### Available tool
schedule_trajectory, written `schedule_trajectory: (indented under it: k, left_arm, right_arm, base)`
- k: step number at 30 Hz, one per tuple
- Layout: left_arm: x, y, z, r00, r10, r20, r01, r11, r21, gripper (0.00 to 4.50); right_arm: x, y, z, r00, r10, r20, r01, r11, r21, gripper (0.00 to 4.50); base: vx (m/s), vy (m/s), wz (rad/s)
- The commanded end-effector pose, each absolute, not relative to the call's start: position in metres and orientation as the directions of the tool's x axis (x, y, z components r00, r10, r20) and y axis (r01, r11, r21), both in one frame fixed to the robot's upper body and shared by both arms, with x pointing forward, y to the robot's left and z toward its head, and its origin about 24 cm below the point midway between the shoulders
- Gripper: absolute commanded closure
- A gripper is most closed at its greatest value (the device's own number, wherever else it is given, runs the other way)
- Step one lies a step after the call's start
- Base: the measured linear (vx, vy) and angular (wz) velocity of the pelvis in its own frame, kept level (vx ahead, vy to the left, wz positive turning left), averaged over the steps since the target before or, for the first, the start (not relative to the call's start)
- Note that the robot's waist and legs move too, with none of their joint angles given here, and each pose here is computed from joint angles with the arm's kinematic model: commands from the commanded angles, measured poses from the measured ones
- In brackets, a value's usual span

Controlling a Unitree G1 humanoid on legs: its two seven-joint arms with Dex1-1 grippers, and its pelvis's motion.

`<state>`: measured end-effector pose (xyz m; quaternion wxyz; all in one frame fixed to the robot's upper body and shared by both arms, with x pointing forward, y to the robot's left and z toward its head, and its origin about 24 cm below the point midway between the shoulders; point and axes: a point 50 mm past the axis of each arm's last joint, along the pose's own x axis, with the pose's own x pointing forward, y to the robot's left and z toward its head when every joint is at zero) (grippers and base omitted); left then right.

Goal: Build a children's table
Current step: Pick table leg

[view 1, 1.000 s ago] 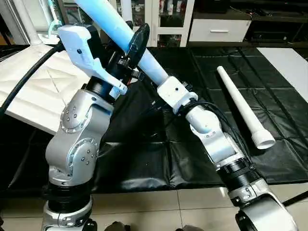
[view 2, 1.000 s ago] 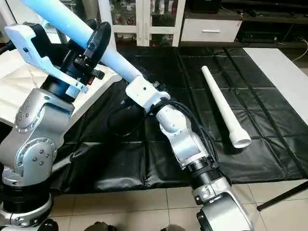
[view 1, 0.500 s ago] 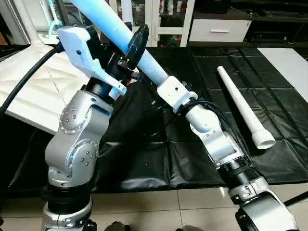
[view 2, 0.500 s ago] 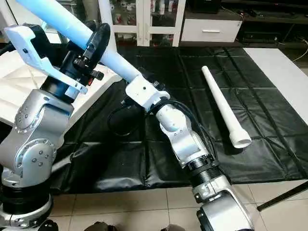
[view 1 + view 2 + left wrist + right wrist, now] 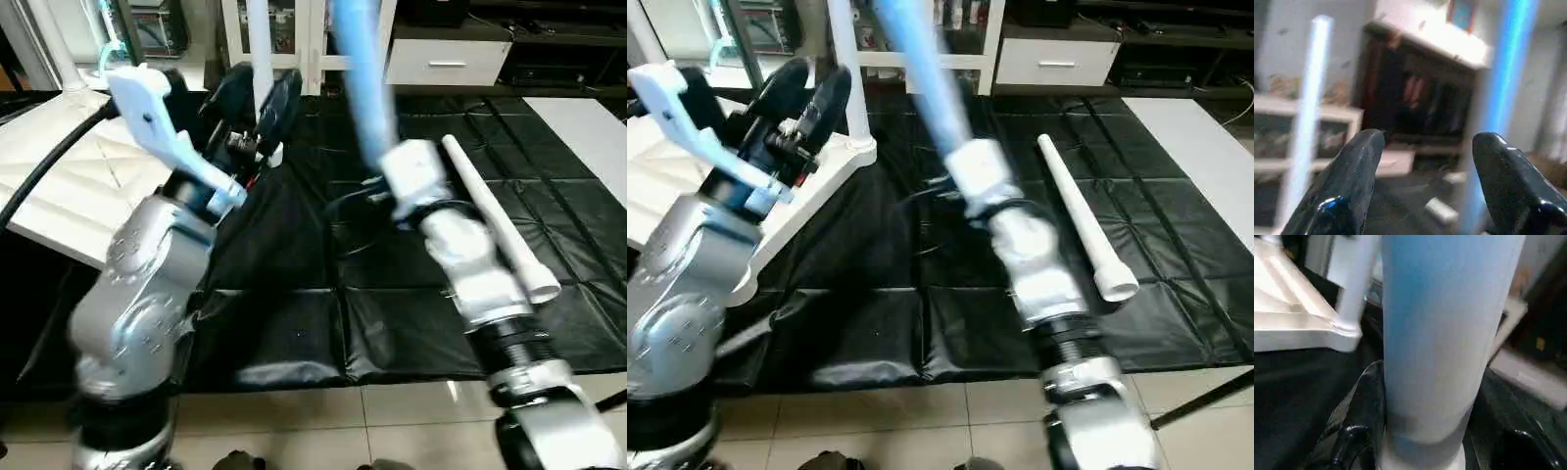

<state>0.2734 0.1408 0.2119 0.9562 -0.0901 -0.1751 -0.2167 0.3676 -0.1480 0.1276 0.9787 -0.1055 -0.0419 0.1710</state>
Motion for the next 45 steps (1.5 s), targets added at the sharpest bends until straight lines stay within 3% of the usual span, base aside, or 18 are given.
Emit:
schedule_trajectory:
  k: [1,5,6,9,14,15,16,17,29,32,41,45]
  left_arm:
    - [0.282,0.176,0.188,0.954,-0.229,0.196,0.242,0.969,-0.048,0.88]
    - [0.287,0.204,0.169,0.98,-0.177,0.094,0.177,0.984,0.004,0.88]
    - [0.287,0.209,0.164,0.981,-0.182,0.063,0.177,0.982,0.071,0.88]
    - [0.287,0.215,0.15,0.974,-0.222,-0.047,0.227,0.951,0.208,0.88]
    - [0.28,0.218,0.134,0.965,-0.217,-0.148,0.244,0.948,0.203,0.88]
    - [0.281,0.237,0.115,0.969,-0.11,-0.219,0.173,0.94,0.295,0.88]
    - [0.281,0.244,0.11,0.971,-0.062,-0.232,0.138,0.934,0.328,0.88]
    - [0.282,0.261,0.103,0.962,0.054,-0.267,0.032,0.952,0.306,0.88]
    - [0.285,0.33,0.108,0.903,0.263,-0.339,-0.107,0.903,0.415,0.88]
    - [0.286,0.333,0.102,0.895,0.25,-0.368,-0.074,0.899,0.432,0.88]
    - [0.307,0.32,0.091,0.881,0.06,-0.469,0.17,0.885,0.433,0.88]
    - [0.306,0.304,0.083,0.809,-0.086,-0.581,0.369,0.844,0.39,0.88]
  right_arm:
    - [0.357,-0.166,0.151,0.917,0.381,0.116,-0.381,0.924,-0.026,2.62]
    - [0.338,-0.158,0.166,0.845,0.508,0.169,-0.528,0.843,0.105,2.62]
    - [0.333,-0.159,0.167,0.842,0.508,0.182,-0.527,0.847,0.072,2.62]
    - [0.322,-0.169,0.162,0.869,0.467,0.164,-0.488,0.865,0.121,2.62]
    - [0.31,-0.169,0.152,0.865,0.487,0.119,-0.5,0.855,0.137,2.62]
    - [0.307,-0.159,0.146,0.856,0.505,0.107,-0.516,0.842,0.159,2.62]
    - [0.306,-0.156,0.143,0.856,0.508,0.1,-0.518,0.839,0.166,2.62]
    - [0.304,-0.153,0.141,0.859,0.505,0.084,-0.512,0.844,0.157,2.62]
    - [0.295,-0.141,0.136,0.821,0.567,0.058,-0.568,0.804,0.175,2.62]
    - [0.296,-0.141,0.135,0.826,0.56,0.054,-0.56,0.809,0.177,2.62]
    - [0.296,-0.141,0.137,0.824,0.564,0.047,-0.564,0.811,0.155,2.62]
    - [0.297,-0.145,0.139,0.829,0.557,0.047,-0.558,0.818,0.139,2.62]
  base:
    - [0.0,0.0,0.0]
    - [0.0,0.0,0.0]
    - [0.0,0.0,0.0]
    - [0.0,0.0,0.0]
    - [0.0,0.0,0.0]
    - [0.0,0.0,0.0]
    - [0.0,0.0,0.0]
    - [0.0,0.0,0.0]
    - [0.0,0.0,0.0]
    - [0.0,0.0,0.0]
    - [0.0,0.0,0.0]
    - [0.0,0.0,0.0]
